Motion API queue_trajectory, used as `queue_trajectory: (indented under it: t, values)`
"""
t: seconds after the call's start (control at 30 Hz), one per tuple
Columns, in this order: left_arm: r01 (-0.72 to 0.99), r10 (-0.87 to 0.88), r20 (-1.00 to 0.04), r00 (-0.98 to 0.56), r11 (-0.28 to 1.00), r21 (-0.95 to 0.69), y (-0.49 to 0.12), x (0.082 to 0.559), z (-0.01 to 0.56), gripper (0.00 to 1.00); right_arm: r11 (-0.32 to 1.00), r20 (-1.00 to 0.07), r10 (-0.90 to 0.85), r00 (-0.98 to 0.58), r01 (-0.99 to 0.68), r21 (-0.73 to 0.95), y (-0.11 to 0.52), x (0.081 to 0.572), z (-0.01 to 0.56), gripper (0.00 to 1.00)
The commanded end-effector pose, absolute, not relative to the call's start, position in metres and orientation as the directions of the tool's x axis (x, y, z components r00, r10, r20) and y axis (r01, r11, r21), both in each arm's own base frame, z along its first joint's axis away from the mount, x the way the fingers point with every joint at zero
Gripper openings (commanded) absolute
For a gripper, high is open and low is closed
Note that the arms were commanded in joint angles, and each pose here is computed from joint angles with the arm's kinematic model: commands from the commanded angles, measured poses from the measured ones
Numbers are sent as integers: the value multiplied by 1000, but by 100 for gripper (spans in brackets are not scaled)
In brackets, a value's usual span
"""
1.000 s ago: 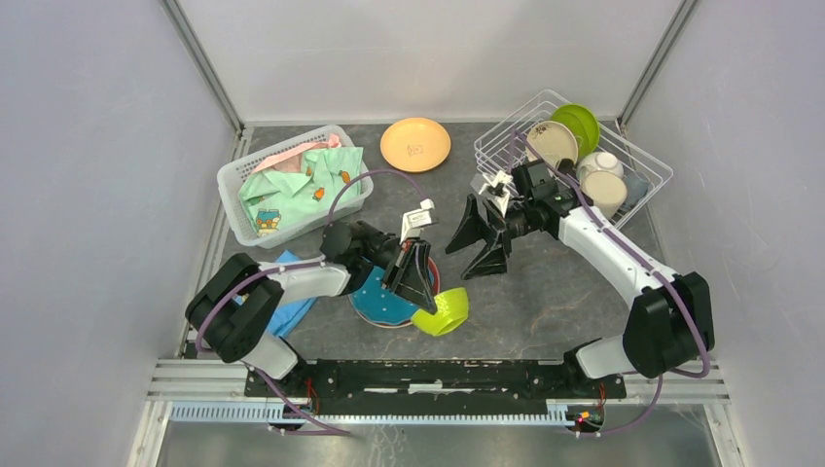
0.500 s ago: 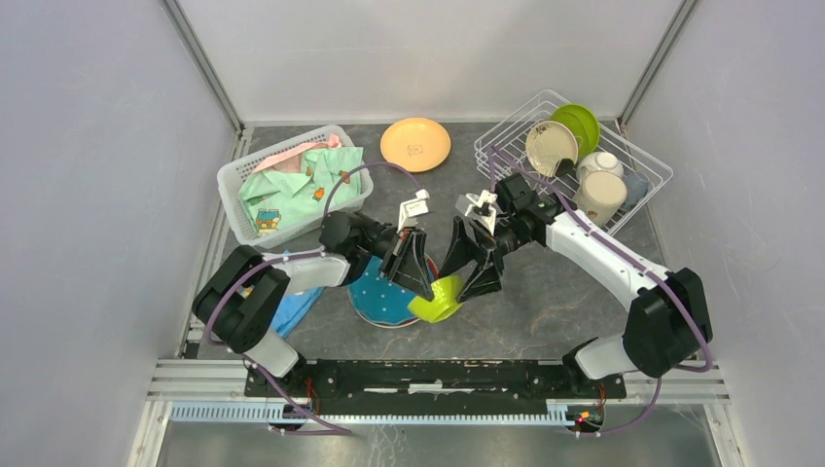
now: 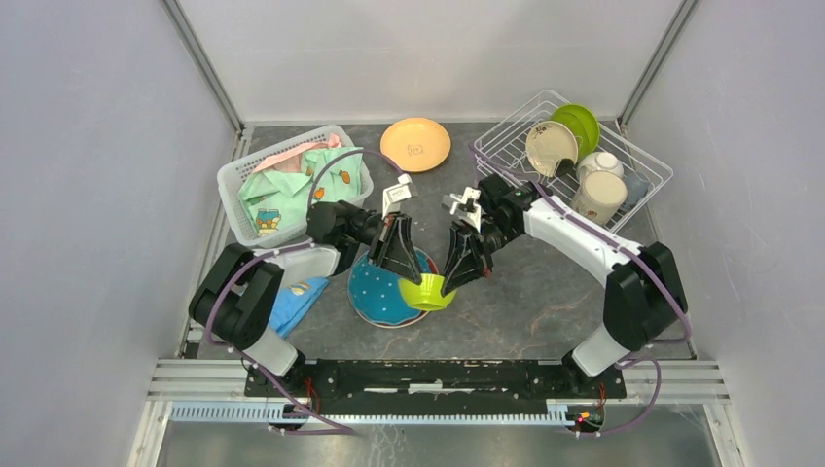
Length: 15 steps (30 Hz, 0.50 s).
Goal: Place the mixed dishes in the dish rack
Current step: Turn the bowl upside down on the dish rack.
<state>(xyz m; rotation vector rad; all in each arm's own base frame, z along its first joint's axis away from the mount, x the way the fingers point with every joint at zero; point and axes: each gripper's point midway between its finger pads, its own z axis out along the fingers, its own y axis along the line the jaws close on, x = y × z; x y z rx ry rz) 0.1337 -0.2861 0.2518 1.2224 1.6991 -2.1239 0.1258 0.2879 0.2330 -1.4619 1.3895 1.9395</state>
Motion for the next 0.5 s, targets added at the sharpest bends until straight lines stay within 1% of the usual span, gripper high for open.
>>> queue_trajectory:
  t: [0.0,0.13,0.23,0.3,0.33,0.37,0.4,0.43,0.47]
  values:
    - [755,102,-834,-542,-376,-537,-285,163,293,2,-463,-906,-239,-348,-780,421,289,139,243,0]
    - [784,51,-848,-527,-357,-508,-282,177,305,2,-428,-903,-227,-364,-796,428,287,158,238,0]
    - [792,29,-848,-529,-342,-505,-279,182,310,2,-420,-920,-203,-335,-819,391,283,162,242,0]
    - [778,22,-825,-564,-319,-541,-276,187,312,2,-415,-934,-183,-307,-837,356,280,165,247,0]
    - [755,20,-795,-606,-299,-583,-274,191,314,2,-414,-943,-171,-287,-847,333,279,167,249,0]
    - [661,42,-690,-723,-251,-707,-274,199,313,2,-413,-948,-164,-274,-853,318,278,168,250,0]
    - [528,53,-546,-836,-193,-827,-275,206,314,2,-410,-951,-158,-264,-859,307,278,170,251,1]
    - [299,43,-304,-952,-98,-949,-278,215,313,2,-406,-955,-151,-254,-865,294,277,174,253,0]
    - [-35,-118,29,-993,44,-998,-286,240,308,2,-407,-960,-143,-239,-870,277,278,177,254,0]
